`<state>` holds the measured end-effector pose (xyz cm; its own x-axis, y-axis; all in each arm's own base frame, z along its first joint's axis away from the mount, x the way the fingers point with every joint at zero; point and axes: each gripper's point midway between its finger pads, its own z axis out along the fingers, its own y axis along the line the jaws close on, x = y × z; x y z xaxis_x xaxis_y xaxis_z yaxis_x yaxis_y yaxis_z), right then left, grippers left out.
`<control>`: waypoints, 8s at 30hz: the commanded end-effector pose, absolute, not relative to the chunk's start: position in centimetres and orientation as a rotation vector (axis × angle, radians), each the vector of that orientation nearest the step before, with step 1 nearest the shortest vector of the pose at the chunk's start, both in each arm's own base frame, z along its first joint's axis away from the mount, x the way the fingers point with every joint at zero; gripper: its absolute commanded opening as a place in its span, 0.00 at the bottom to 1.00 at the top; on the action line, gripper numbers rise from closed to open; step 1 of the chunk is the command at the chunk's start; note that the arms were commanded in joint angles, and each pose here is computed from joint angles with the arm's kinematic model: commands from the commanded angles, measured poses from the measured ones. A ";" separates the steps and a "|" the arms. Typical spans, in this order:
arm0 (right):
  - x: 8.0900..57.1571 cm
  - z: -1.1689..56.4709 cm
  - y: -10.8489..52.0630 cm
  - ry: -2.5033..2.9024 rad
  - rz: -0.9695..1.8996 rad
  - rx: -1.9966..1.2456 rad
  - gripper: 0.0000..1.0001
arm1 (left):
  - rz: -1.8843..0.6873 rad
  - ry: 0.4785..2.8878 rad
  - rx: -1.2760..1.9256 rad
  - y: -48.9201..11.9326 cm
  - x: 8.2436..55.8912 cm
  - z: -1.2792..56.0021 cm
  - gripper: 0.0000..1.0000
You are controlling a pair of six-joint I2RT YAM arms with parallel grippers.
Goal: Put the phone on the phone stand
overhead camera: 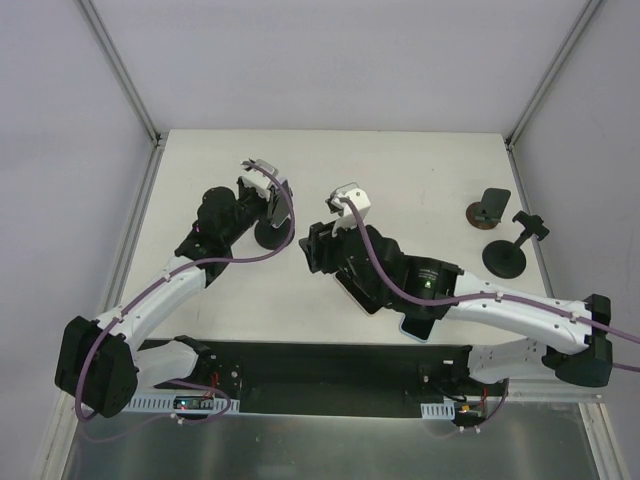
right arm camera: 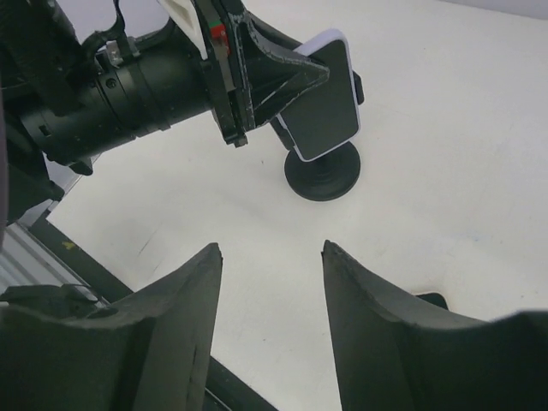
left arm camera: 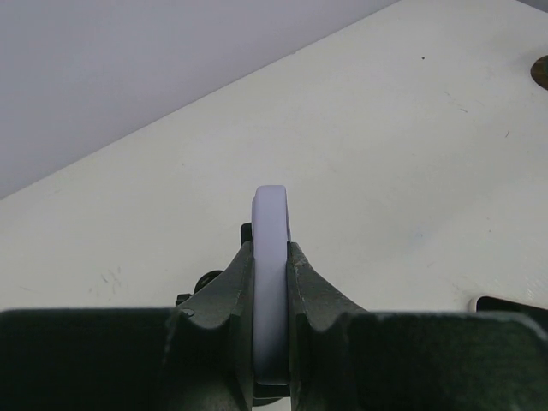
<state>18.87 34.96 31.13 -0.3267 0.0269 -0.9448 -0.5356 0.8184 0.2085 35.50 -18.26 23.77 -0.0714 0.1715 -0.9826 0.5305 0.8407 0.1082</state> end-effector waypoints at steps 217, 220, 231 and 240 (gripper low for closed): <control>25.1 19.6 22.2 1.928 0.840 -0.509 0.98 | -0.457 1.611 -0.154 -4.1 57.1 37.2 0.97; 25.6 19.5 21.6 1.980 0.831 -0.376 0.98 | -0.515 1.646 -0.234 -5.1 52.6 36.7 0.95; 27.1 19.9 11.3 2.143 0.369 0.027 1.00 | -0.786 1.858 0.308 -22.6 37.8 30.6 0.92; 28.4 19.6 -0.2 2.127 0.310 0.570 0.99 | -0.949 1.839 0.525 -27.6 31.6 31.4 0.90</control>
